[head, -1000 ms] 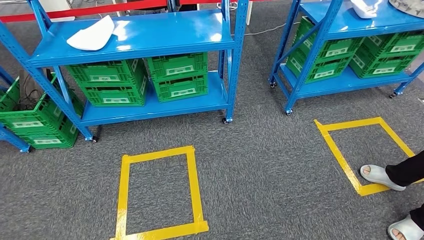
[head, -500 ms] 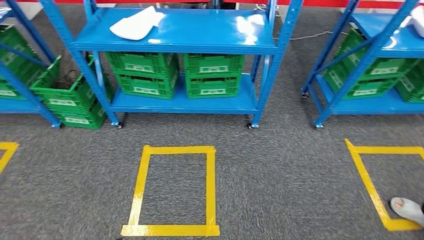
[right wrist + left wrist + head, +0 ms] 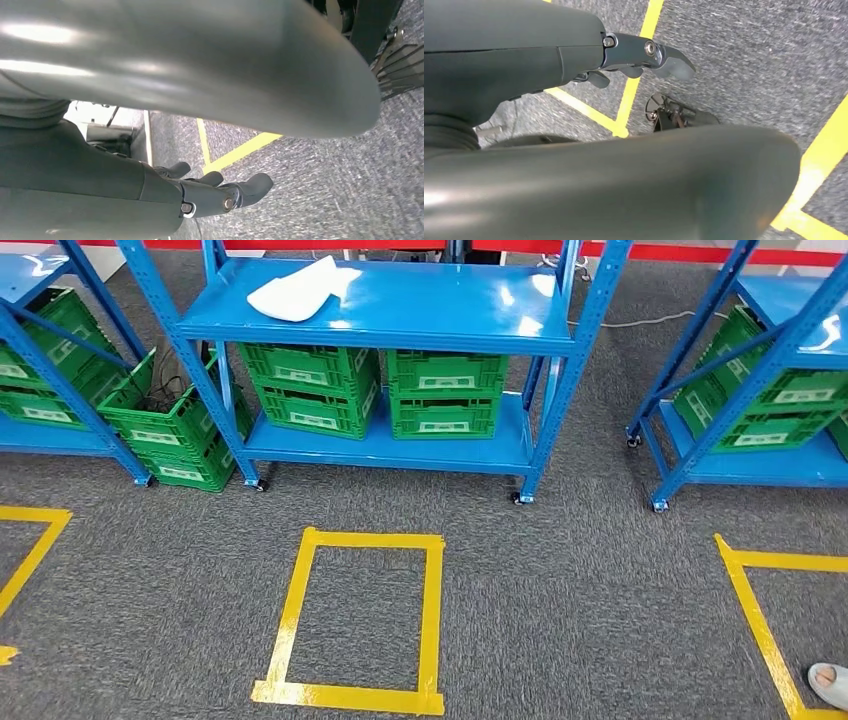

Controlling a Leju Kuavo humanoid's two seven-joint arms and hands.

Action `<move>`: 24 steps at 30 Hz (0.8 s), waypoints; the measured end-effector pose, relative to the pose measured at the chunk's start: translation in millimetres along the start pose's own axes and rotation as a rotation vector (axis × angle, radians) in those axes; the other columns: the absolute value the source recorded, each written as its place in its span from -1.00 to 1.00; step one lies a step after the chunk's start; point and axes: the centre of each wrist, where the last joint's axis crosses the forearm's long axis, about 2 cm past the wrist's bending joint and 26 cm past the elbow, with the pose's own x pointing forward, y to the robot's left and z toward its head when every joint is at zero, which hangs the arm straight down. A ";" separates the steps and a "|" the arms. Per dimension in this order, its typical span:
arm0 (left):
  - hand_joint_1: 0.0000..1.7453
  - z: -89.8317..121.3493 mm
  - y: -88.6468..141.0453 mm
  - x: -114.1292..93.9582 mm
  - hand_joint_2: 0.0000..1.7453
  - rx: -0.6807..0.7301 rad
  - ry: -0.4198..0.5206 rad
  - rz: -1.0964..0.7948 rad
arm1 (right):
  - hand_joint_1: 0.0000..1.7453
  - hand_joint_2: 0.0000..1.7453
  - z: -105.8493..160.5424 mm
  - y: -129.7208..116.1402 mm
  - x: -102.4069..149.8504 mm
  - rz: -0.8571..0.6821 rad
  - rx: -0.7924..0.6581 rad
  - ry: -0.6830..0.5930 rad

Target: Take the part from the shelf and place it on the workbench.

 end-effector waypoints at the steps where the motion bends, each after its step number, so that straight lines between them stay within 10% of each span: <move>1: -1.00 -0.1 -0.5 0.9 -1.00 -0.001 -0.003 0.001 | -1.00 -1.00 0.0 0.0 0.2 0.000 0.000 0.000; 24: -1.00 0.5 -2.0 -0.8 -1.00 -0.007 -0.006 -0.004 | -1.00 -1.00 -0.1 -1.0 0.0 -0.024 -0.008 -0.007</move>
